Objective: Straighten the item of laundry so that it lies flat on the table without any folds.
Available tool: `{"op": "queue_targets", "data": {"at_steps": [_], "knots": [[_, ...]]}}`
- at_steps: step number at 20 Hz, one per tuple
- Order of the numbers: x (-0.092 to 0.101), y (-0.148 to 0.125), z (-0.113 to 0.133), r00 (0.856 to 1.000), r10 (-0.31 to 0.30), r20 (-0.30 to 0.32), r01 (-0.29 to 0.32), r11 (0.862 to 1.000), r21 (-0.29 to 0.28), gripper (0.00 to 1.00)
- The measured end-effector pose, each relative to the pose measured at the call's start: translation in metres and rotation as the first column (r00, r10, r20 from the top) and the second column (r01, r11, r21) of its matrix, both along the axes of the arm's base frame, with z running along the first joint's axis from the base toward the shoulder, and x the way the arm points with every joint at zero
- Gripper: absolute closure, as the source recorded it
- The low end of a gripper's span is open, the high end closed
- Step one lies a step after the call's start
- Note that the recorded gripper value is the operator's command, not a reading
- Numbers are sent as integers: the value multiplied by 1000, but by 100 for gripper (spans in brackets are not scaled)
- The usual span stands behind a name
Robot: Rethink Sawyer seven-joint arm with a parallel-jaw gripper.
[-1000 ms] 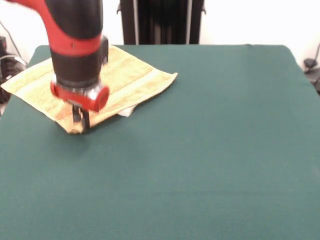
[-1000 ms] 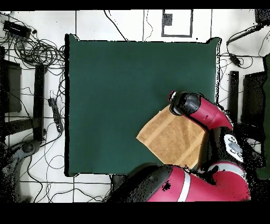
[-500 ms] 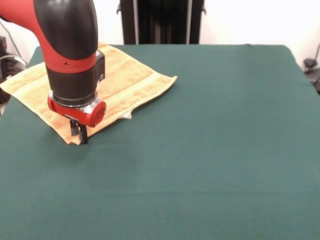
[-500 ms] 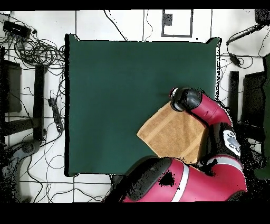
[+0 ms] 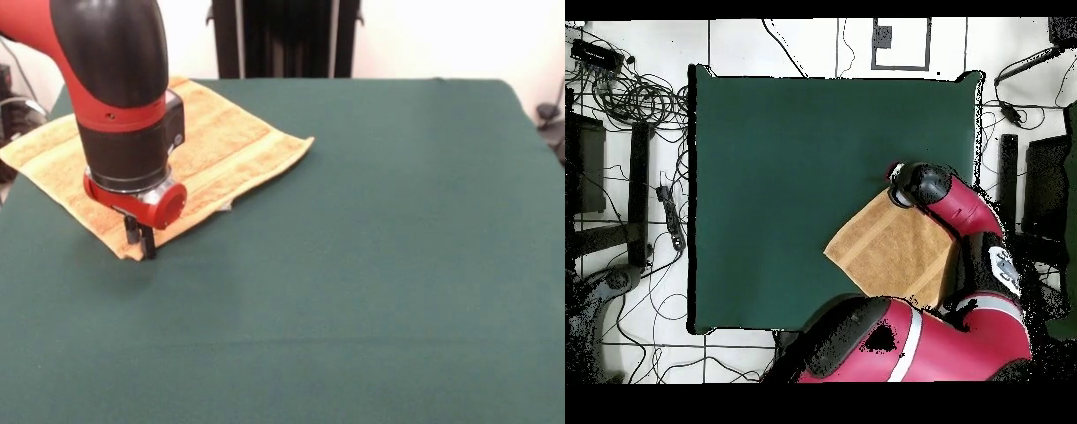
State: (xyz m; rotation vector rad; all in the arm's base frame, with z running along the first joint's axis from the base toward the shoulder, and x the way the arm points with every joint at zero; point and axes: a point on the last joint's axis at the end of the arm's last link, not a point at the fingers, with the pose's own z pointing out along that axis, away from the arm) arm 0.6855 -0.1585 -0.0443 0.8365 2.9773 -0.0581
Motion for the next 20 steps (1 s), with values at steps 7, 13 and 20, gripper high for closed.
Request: {"op": "queue_targets", "data": {"at_steps": [7, 13, 20], "knots": [[15, 6, 0, 999, -44, 26, 43, 999, 25, 100], [34, 20, -1, 996, -62, 56, 60, 997, 39, 100], [56, 42, -1, 987, -104, 120, 100, 994, 40, 100]]}}
